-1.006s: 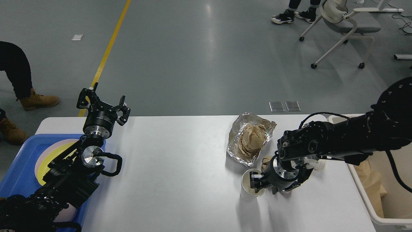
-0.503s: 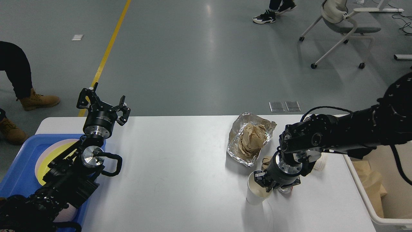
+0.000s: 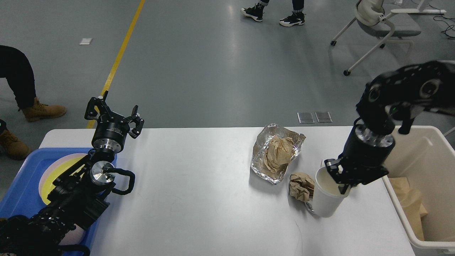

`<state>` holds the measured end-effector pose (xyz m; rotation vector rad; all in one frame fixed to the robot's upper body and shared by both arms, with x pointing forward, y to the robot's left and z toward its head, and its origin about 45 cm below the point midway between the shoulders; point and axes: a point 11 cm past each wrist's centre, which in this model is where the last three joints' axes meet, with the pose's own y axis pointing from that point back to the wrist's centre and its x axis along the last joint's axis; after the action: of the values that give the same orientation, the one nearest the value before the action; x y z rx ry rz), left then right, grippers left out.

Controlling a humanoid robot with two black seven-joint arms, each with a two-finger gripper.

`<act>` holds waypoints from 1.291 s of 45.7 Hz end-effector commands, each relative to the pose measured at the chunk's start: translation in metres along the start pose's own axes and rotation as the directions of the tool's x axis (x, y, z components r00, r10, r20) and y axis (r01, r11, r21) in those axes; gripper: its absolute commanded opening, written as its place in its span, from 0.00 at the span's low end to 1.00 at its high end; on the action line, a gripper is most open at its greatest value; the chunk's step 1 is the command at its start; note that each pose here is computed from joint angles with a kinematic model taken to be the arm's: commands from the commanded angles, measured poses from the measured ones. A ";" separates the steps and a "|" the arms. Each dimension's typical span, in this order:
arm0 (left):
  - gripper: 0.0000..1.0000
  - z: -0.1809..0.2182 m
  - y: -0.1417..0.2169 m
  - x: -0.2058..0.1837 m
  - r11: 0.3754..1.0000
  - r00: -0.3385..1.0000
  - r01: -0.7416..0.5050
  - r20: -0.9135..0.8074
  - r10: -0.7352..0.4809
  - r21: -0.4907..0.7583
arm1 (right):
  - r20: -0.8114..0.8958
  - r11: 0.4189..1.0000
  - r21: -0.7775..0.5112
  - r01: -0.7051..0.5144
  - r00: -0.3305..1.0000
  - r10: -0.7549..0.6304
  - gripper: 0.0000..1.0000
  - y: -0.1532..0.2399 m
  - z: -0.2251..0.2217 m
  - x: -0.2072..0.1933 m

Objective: Tidy desktop
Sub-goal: 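Lift the small paper cup and carry it over the bin, then lower the right gripper into the bin and release the cup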

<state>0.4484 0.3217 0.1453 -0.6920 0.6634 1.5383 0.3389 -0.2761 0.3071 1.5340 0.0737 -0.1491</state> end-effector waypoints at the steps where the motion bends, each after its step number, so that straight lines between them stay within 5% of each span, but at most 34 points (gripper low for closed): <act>1: 0.96 0.000 0.000 0.000 1.000 1.000 0.000 0.000 0.000 0.000 | 0.010 0.985 -0.019 -0.169 0.986 0.169 0.00 0.075 0.007 0.008; 7: 0.96 0.000 0.000 0.000 1.000 1.000 0.000 0.000 0.000 0.000 | -0.019 0.951 -0.026 -0.308 0.951 0.308 0.00 0.128 -0.003 0.013; 20: 0.96 0.000 0.000 0.000 1.000 1.000 0.000 0.000 0.000 0.000 | -0.035 0.896 -0.058 -0.440 0.898 0.438 0.00 0.174 -0.005 0.022; 28: 0.96 0.000 0.000 0.000 1.000 1.000 0.000 0.000 0.000 0.000 | 0.075 0.791 -0.309 -0.528 0.815 0.574 0.00 0.208 0.093 0.051; 35: 0.96 0.000 0.000 -0.001 1.000 1.000 0.001 0.000 -0.001 0.000 | 0.193 0.751 -0.496 -0.436 0.788 0.585 0.00 0.167 0.197 0.070; 45: 0.96 0.000 0.000 0.000 1.000 1.000 -0.001 0.001 0.001 0.000 | 0.274 0.777 -0.609 -0.159 0.877 0.394 0.00 0.025 0.267 0.059; 53: 0.96 0.000 0.000 -0.001 1.000 1.000 0.001 0.000 -0.001 0.000 | 0.169 0.680 -0.698 -0.224 0.872 0.460 0.00 -0.073 0.297 0.048; 59: 0.96 0.000 0.000 -0.001 1.000 1.000 0.001 0.000 -0.001 0.000 | 0.067 0.674 -0.689 -0.267 0.902 0.426 0.00 -0.152 0.277 0.038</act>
<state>0.4484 0.3217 0.1453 -0.6920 0.6634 1.5383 0.3591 -0.5728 0.2220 0.7614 -0.3860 -0.0467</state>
